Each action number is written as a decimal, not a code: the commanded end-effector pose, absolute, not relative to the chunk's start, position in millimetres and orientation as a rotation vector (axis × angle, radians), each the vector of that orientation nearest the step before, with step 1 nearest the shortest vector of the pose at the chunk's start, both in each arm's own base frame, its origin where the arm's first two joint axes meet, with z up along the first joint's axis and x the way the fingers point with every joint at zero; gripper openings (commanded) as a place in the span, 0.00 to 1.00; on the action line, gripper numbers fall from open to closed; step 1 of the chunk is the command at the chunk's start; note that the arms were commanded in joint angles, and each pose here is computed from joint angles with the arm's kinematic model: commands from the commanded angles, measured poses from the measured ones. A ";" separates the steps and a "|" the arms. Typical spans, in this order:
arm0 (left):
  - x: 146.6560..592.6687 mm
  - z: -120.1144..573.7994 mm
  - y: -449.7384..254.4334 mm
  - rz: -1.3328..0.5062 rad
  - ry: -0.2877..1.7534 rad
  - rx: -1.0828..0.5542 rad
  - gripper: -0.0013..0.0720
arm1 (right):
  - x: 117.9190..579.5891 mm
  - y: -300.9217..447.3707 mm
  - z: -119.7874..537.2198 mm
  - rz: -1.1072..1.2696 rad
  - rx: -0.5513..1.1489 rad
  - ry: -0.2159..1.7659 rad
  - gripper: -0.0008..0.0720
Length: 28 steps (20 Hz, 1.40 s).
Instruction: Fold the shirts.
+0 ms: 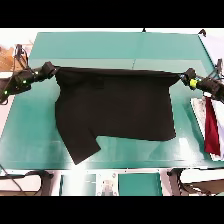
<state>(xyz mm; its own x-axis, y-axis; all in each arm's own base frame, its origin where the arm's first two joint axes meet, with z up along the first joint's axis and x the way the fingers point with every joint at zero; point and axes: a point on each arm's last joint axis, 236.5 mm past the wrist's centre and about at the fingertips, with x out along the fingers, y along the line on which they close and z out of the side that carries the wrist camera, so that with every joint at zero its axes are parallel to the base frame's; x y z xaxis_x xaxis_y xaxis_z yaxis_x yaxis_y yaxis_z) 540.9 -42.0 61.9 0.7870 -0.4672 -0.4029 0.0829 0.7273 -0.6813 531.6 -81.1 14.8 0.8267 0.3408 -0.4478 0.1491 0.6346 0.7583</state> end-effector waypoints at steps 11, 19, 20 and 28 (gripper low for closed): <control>586.1 70.1 -26.4 -0.297 0.527 -0.681 0.05 | 597.2 -67.8 57.4 0.229 0.856 0.520 0.04; 545.0 2.2 -20.5 -0.279 0.820 -0.432 0.05 | 536.4 -62.8 -29.7 0.193 0.744 0.878 0.03; 537.6 -6.2 -20.9 -0.286 0.862 -0.407 0.05 | 526.3 -61.8 -39.3 0.196 0.739 0.921 0.03; 478.4 -45.4 -35.4 -0.393 1.143 -0.335 0.05 | 468.4 -45.6 -71.9 0.262 0.701 1.173 0.03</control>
